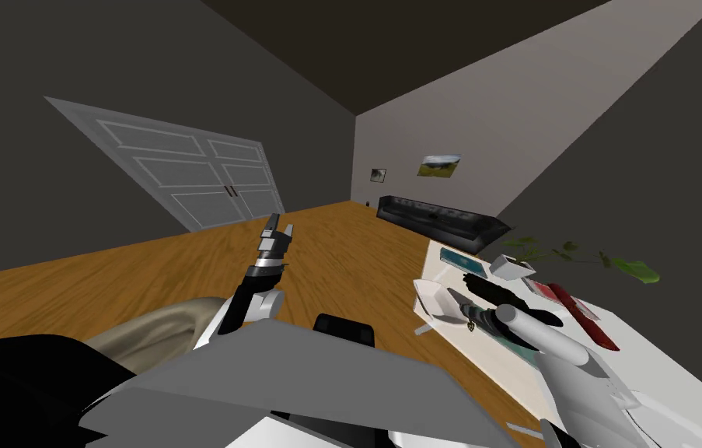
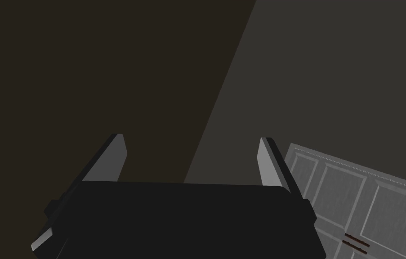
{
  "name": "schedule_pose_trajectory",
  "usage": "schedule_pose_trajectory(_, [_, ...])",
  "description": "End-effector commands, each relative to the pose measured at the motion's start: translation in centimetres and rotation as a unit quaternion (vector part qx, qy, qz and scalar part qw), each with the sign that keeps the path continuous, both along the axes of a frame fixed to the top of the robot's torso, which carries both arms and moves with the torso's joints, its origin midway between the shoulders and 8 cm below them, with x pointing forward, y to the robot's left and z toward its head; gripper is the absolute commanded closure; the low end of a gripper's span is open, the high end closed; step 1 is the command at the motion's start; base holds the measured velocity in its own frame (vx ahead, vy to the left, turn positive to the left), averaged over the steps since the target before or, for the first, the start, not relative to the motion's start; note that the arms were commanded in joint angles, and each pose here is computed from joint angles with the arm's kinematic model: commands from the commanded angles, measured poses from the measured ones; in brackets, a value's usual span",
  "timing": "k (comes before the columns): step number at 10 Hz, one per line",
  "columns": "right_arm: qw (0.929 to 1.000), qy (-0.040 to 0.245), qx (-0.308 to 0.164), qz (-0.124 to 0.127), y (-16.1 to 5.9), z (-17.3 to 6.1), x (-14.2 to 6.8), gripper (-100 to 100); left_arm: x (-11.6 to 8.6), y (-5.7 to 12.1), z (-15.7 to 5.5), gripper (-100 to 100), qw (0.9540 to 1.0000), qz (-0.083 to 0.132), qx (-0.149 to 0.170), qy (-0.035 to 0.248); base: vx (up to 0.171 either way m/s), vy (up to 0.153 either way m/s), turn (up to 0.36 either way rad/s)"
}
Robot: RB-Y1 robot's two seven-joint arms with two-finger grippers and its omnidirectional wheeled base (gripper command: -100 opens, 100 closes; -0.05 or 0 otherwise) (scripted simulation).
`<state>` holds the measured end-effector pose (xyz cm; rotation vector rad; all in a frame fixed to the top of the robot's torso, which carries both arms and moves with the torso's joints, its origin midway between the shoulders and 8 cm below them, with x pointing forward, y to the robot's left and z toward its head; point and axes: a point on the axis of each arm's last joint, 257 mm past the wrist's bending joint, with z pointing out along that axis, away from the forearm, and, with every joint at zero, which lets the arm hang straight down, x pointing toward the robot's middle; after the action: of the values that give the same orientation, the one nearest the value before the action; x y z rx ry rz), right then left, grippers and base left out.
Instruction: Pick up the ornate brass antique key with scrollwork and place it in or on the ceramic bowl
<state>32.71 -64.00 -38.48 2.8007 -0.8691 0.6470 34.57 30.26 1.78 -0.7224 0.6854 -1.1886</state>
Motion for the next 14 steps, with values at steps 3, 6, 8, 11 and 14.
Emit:
schedule_pose_trajectory(3, [0.9997,-0.016,0.014,-0.01,0.4,0.4,0.8,100,0.0,0.0,0.0,0,1.0,0.0,0.0,0.0,0.083,0.119,0.077])
schedule_pose_trajectory(6, [0.9997,-0.018,0.016,-0.01,0.5,0.4,1.0,-100,0.0,0.0,0.0,0,1.0,0.0,0.0,0.0,0.006,0.007,0.001])
schedule_pose_trajectory(8, [0.9997,-0.018,0.016,-0.01,0.5,0.4,1.0,-100,0.0,0.0,0.0,0,1.0,0.0,0.0,0.0,0.0,0.0,0.0])
schedule_pose_trajectory(11, [0.9992,-0.004,0.025,-0.031,2.2,0.0,0.3,-100,0.0,0.0,0.0,0,1.0,0.0,0.0,0.0,-0.057,-0.135,0.245])
schedule_pose_trajectory(14, [0.9975,0.007,0.033,-0.061,3.6,-0.2,-0.5,-100,0.0,0.0,0.0,0,1.0,0.0,0.0,0.0,-0.104,-0.216,0.436])
